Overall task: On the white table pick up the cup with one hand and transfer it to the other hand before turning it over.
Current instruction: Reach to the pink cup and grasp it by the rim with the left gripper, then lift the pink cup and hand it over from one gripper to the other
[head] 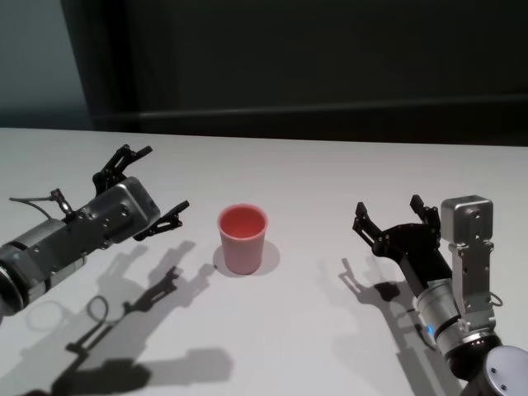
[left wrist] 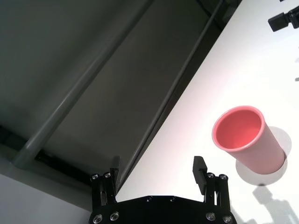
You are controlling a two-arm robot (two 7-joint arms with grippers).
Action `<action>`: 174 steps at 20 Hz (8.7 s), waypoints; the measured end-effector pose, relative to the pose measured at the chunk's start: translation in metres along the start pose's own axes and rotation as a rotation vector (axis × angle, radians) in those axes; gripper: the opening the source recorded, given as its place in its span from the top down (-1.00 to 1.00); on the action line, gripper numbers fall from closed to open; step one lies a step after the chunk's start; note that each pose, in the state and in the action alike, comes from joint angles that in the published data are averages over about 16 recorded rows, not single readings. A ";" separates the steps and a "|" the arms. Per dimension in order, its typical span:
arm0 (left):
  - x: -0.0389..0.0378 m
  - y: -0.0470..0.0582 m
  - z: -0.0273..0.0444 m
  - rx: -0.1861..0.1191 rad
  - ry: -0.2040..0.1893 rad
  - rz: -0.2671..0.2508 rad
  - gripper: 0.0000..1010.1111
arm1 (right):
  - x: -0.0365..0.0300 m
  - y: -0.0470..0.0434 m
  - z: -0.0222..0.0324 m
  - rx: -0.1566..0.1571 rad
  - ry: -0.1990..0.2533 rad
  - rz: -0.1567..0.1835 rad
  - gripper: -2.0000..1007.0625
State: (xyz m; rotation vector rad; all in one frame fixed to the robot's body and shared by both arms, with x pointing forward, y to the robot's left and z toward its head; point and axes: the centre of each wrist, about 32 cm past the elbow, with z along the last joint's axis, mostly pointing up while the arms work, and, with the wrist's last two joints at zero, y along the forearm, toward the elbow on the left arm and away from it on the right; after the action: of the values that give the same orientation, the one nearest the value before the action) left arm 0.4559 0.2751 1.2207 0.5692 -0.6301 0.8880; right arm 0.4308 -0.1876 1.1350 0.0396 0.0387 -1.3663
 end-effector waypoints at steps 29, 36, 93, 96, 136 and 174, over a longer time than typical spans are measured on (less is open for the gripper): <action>0.0895 -0.063 0.0743 0.045 -0.745 -0.667 -0.98 | 0.0000 0.0000 0.0000 0.000 0.000 0.000 -0.99; 0.0952 -0.086 0.0904 0.042 -0.852 -0.765 -0.98 | 0.0000 0.0000 0.0000 0.000 0.000 0.000 -0.99; 0.0685 -0.158 0.1043 0.100 -1.012 -1.026 -0.98 | 0.0000 0.0000 0.0000 0.000 0.000 0.000 -0.99; 0.0686 -0.158 0.1039 0.099 -1.007 -1.023 -0.98 | 0.0000 0.0000 0.0000 0.000 0.000 0.000 -0.99; 0.0672 -0.157 0.0997 0.093 -0.981 -1.020 0.12 | 0.0000 0.0000 0.0000 0.000 0.000 0.000 -0.99; 0.1504 -0.168 0.1715 -0.258 -0.957 -0.643 0.91 | 0.0000 0.0000 0.0000 0.000 0.000 0.000 -0.99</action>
State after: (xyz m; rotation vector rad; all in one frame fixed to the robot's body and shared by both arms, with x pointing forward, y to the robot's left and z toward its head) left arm 0.6244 0.1508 1.4119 0.8890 -1.2990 -0.1292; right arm 0.4308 -0.1876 1.1350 0.0396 0.0387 -1.3662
